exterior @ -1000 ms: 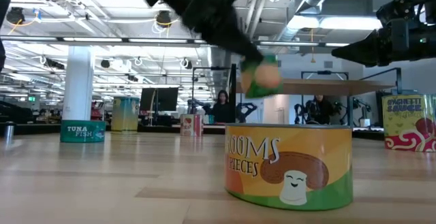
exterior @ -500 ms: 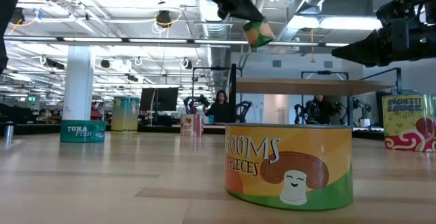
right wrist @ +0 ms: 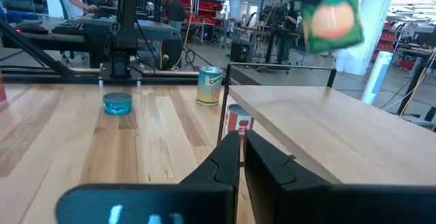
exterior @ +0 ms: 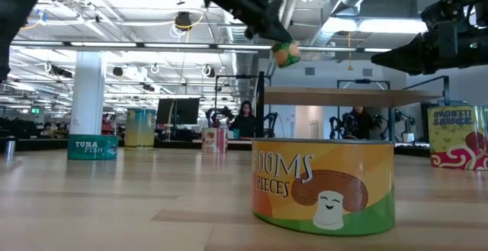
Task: Pick and place cans onto a shelf
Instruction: Put the small canned oranges on the shelf, then put the canned spaghetti sauce on the shelf
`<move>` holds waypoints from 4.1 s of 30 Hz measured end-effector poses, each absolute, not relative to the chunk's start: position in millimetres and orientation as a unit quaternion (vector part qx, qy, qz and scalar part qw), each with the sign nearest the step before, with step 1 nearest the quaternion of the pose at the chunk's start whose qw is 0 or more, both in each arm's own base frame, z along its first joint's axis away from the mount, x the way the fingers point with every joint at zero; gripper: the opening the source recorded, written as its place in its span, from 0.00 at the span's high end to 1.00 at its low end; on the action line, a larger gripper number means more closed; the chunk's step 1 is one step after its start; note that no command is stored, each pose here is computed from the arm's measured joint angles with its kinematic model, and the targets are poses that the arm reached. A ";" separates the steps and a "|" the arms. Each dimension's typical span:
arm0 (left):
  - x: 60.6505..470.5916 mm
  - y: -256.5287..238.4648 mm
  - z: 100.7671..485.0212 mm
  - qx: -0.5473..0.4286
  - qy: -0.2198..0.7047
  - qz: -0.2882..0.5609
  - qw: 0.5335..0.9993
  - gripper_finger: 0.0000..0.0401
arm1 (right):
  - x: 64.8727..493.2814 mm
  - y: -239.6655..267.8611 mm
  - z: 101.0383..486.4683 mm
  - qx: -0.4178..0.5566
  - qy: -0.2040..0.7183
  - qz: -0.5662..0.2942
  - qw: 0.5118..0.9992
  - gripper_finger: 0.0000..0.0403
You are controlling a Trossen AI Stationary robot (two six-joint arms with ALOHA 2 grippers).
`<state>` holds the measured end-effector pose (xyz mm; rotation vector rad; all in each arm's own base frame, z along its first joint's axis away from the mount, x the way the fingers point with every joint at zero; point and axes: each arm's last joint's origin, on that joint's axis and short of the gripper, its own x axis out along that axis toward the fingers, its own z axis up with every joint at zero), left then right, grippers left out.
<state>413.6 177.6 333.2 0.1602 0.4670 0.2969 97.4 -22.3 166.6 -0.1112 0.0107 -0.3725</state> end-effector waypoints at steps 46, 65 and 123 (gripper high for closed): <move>459.7 239.7 301.2 0.070 0.367 0.195 0.907 0.86 | 97.6 -22.3 166.3 -0.055 0.007 -0.185 0.981 0.88; 441.1 215.3 359.3 0.120 0.294 0.112 0.942 0.98 | 97.6 -22.3 166.3 -0.055 0.007 -0.185 0.981 0.88; 279.9 61.4 197.8 0.038 -0.089 -0.006 0.995 1.00 | 97.6 -22.4 168.3 -0.034 -0.007 -0.188 0.982 0.88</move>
